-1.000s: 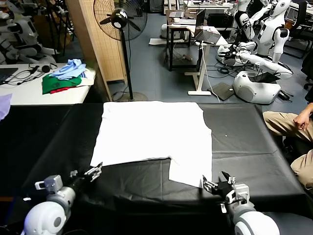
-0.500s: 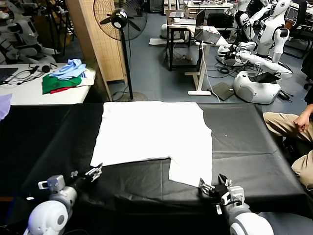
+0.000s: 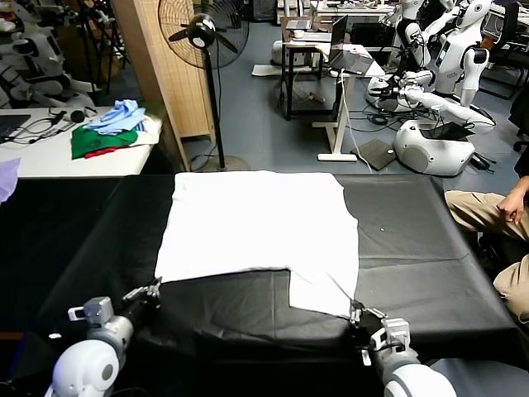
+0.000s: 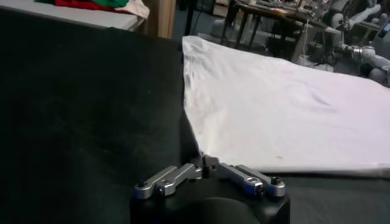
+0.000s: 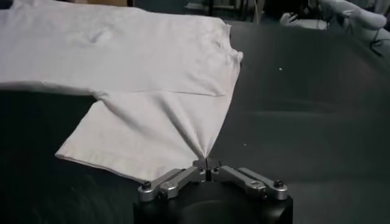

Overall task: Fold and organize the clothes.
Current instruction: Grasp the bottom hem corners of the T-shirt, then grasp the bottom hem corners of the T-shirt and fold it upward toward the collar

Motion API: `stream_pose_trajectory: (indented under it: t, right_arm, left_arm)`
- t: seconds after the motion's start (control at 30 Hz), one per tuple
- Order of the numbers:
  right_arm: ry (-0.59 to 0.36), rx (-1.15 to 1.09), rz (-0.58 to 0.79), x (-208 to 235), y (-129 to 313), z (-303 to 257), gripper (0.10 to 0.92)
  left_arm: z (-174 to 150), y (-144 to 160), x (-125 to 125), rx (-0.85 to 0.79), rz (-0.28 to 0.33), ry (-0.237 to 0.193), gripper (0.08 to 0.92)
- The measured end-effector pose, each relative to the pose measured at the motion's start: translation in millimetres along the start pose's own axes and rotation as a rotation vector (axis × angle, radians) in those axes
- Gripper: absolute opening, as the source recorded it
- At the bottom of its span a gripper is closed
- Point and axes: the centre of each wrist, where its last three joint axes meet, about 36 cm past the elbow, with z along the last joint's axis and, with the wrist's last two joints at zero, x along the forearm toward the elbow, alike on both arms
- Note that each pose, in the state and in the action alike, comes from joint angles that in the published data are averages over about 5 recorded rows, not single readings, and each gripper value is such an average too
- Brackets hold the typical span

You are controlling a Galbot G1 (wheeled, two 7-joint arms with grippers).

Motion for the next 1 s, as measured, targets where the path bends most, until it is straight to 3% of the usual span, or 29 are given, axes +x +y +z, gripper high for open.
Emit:
stream_pose_trajectory:
  t: [0.3,0.47,0.7,1.0]
  right_arm:
    - [-0.014,0.01,-0.006,21,-7,-5,0.122]
    - [-0.11,0.02,-0.028,-9,-14,-6,0.122]
    - [-0.221,0.043,-0.087,-71,-29,-25,0.122]
    - [-0.312,0.151,-0.066,-147,-47,-49,0.122]
  left_arm:
    - [-3,-10,45,-0.013,-0.02,0.007,0.126]
    - [-6,-16,61,0.008,0.005,-0.047,0.126]
    - [-12,-23,40,0.004,0.022,-0.146,0.126]
    - [-14,-21,-8,-0.035,0.002,-0.2,0.126]
